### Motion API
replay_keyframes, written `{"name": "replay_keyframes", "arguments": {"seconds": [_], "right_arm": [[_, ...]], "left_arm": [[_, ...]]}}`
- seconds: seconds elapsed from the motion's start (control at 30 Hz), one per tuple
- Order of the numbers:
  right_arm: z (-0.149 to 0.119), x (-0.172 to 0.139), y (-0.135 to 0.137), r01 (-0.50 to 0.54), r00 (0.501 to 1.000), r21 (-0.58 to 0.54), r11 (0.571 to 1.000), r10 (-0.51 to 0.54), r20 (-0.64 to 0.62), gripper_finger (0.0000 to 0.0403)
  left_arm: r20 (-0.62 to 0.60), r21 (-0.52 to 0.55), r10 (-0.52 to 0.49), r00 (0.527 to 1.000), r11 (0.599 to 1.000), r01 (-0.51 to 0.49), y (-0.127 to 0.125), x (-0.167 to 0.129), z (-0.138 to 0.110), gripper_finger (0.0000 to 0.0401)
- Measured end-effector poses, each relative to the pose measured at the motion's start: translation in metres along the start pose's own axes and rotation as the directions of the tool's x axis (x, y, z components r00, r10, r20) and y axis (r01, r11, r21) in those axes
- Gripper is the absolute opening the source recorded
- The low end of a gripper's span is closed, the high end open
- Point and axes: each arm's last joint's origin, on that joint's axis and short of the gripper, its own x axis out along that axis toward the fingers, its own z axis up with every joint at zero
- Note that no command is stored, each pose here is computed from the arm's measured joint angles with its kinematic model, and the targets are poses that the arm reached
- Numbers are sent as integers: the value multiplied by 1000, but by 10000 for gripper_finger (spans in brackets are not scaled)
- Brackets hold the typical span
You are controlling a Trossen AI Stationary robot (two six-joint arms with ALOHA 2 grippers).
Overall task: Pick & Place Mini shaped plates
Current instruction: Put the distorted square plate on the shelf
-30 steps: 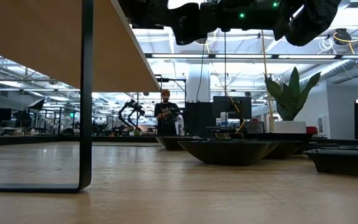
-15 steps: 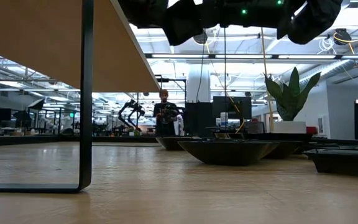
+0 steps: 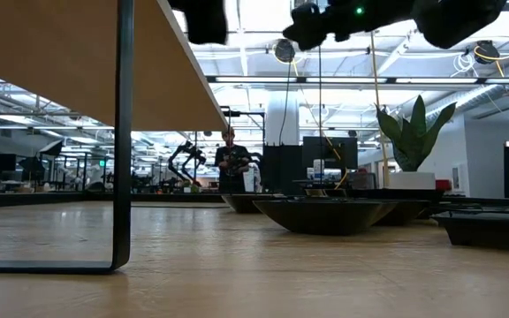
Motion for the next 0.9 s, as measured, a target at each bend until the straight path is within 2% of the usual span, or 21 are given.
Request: {"name": "replay_keyframes", "arguments": {"seconds": [0.1,0.17,0.23,0.3,0.43,0.53,0.7,0.9], "right_arm": [[5,-3,-11,46,998,-14,999,-47,-36,285],[9,-4,-19,50,998,-23,998,-51,-48,282],[11,-4,-26,44,997,-17,999,-45,-56,278],[13,-5,-34,36,997,4,999,-36,-69,273],[14,-7,-47,8,996,50,999,-3,-93,270],[14,-8,-54,-21,995,85,996,29,-97,270],[12,-9,-58,-33,992,101,994,45,-118,265],[9,-10,-56,-50,989,68,996,60,-139,263]], "left_arm": [[-89,-95,-45,995,995,36,28,-17,3,5],[-180,-191,-160,971,974,125,45,-22,4,6],[-285,-279,-305,909,933,225,56,-21,4,4],[-396,-307,-392,830,909,283,60,-19,-1,4],[-598,-314,-384,703,920,235,75,-12,-12,7],[-700,-338,-378,606,923,186,84,-4,-23,4],[-747,-358,-361,558,926,121,89,11,-32,9],[-784,-395,-411,466,908,138,81,27,-41,5]]}}
